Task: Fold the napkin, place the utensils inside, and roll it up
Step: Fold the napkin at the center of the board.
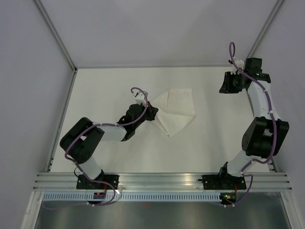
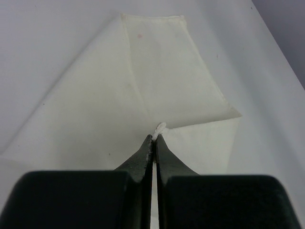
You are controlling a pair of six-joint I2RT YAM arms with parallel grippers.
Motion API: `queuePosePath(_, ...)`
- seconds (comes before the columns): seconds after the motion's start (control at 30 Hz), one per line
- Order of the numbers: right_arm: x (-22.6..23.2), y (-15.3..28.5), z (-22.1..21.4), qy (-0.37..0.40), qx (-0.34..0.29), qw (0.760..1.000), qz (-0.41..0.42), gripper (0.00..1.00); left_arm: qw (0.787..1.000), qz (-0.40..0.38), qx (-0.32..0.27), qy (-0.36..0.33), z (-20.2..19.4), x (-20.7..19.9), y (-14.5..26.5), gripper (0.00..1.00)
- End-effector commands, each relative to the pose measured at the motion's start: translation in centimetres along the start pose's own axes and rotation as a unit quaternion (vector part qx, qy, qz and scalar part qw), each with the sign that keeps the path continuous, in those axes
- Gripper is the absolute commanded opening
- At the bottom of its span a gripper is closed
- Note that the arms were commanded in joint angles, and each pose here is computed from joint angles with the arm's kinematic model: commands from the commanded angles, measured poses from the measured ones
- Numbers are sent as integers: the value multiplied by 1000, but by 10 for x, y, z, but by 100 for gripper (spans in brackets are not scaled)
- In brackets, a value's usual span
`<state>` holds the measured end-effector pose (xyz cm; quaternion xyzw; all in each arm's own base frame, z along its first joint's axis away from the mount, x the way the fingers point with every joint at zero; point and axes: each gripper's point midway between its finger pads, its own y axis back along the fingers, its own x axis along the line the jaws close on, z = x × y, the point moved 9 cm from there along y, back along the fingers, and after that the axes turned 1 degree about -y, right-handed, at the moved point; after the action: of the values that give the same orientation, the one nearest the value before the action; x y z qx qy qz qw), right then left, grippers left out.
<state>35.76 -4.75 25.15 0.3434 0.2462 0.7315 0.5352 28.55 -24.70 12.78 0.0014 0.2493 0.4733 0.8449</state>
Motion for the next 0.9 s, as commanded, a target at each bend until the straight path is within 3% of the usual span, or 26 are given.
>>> queuePosePath(0.0,5,2,8,14,-12,1000,8,32,999,-15,-21,31,8,0,-3,2)
queuePosePath(0.87,20,-9,4,35,3,999,11,32,993,39,7,111,-6,44,-7,2)
